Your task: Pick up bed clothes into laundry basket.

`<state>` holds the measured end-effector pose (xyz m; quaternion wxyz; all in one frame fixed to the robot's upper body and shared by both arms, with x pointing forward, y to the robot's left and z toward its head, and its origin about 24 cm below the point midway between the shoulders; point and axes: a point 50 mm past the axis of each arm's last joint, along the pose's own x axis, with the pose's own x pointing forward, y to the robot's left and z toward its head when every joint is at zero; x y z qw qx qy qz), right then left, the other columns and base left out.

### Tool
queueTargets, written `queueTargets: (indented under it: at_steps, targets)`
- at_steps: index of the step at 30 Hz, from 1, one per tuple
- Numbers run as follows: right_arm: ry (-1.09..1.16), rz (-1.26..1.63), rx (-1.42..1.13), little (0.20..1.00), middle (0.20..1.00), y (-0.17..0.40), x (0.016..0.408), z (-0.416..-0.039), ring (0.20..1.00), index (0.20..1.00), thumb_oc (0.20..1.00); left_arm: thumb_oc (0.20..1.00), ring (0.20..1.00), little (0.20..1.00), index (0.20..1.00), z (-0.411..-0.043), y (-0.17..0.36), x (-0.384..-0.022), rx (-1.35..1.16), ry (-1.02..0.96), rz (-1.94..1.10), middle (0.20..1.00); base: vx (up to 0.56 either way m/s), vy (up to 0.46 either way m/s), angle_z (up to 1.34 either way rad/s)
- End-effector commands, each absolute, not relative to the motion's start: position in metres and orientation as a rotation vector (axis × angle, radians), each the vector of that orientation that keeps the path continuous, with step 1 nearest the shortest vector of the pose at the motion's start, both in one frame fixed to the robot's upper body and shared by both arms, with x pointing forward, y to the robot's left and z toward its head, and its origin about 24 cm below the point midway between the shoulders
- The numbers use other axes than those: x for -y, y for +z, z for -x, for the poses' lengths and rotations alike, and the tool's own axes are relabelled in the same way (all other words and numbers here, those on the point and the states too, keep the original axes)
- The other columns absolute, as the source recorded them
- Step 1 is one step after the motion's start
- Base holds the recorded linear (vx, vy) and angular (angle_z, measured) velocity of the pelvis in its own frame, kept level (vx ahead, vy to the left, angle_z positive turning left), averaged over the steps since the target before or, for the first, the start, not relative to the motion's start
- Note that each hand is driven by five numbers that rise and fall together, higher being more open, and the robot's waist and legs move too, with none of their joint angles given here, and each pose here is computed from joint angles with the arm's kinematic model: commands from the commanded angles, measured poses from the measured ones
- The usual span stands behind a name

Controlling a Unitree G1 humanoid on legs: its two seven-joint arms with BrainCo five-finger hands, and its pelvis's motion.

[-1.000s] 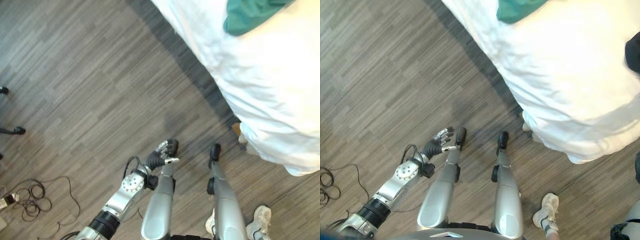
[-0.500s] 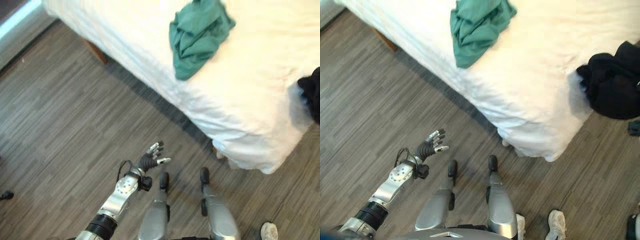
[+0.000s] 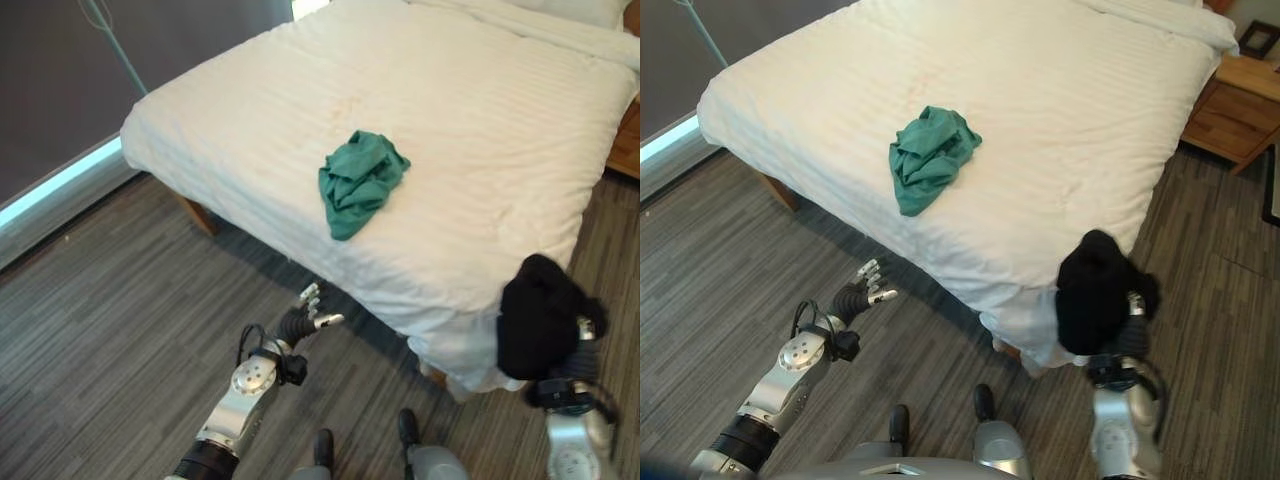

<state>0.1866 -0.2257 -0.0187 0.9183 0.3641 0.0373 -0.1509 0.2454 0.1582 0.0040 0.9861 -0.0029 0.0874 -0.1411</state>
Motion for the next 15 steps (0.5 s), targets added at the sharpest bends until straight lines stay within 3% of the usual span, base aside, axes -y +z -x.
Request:
queueTargets:
  at_steps: [1, 7, 15]
  targets:
    - [-0.119, -0.736, 0.024, 0.200, 0.200, 0.006, 0.214, -0.203, 0.200, 0.200, 0.200, 1.000, 1.000, 1.000, 1.000, -0.257, 0.020, -0.167, -0.072, -0.232, 0.001, 1.000, -0.03, 0.046, -0.03]
    - [-0.020, -0.617, 0.033, 0.200, 0.200, 0.018, 0.217, -0.206, 0.200, 0.200, 0.200, 1.000, 1.000, 1.000, 1.000, -0.268, 0.036, -0.173, 0.011, -0.176, -0.017, 1.000, 0.00, 0.012, -0.08]
    - [-0.023, -0.587, 0.058, 0.200, 0.200, 0.030, 0.219, -0.222, 0.200, 0.200, 0.200, 1.000, 1.000, 1.000, 1.000, -0.338, 0.161, -0.186, 0.419, 0.029, -0.259, 1.000, 0.00, 0.000, 0.00]
